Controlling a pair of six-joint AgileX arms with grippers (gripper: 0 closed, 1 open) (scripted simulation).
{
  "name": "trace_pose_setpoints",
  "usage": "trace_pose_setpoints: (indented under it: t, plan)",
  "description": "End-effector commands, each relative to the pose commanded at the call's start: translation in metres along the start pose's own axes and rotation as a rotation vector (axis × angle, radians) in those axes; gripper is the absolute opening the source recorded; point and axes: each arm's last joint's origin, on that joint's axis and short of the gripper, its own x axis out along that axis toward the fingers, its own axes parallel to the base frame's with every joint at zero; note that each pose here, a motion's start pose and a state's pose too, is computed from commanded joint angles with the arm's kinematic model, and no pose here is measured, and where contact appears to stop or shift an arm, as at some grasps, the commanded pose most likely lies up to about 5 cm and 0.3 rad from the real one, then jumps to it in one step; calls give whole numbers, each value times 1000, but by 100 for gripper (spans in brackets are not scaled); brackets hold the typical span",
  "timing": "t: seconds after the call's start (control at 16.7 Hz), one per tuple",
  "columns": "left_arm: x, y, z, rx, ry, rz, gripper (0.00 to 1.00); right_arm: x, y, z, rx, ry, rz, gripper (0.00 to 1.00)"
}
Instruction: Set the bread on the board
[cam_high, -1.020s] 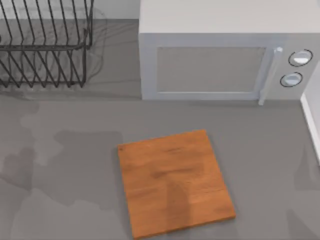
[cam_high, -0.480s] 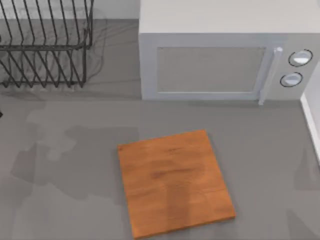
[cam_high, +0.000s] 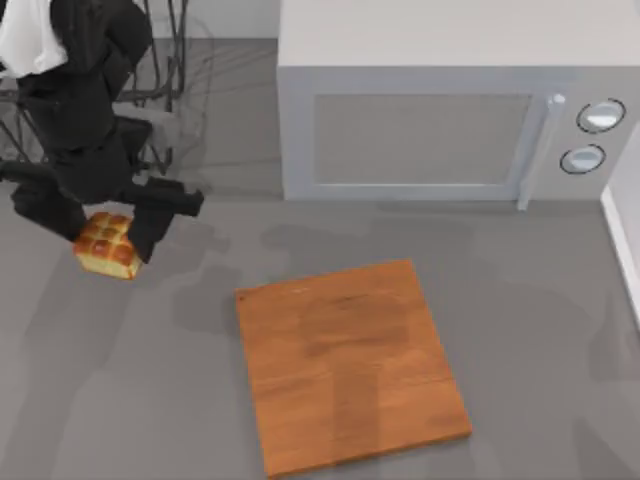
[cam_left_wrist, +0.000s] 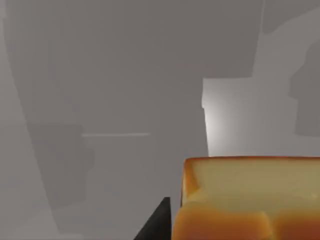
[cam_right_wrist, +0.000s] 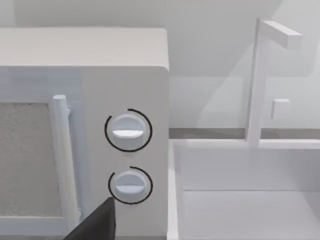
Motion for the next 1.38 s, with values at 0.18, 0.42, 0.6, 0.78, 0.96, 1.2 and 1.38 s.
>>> trace_pose_setpoints:
  t: [0.18,0.42,0.6,0.78,0.96,1.2,1.38]
  plan:
    - [9,-71,9,-121,13,10,0,0,0,0,0,0,0,100]
    - [14,-158,-1,-228,-13,15,0,0,0,0,0,0,0,100]
    - [13,-200,-14,-255,-44,5,0,0,0,0,0,0,0,100]
    - [11,-214,-20,-260,-57,-2,0,0,0,0,0,0,0,100]
    - [11,-214,-20,-260,-57,-2,0,0,0,0,0,0,0,100]
    - [14,-212,-19,-262,-56,-2,0,0,0,0,0,0,0,100]
    - [22,-213,-19,-260,-57,-2,0,0,0,0,0,0,0,100]
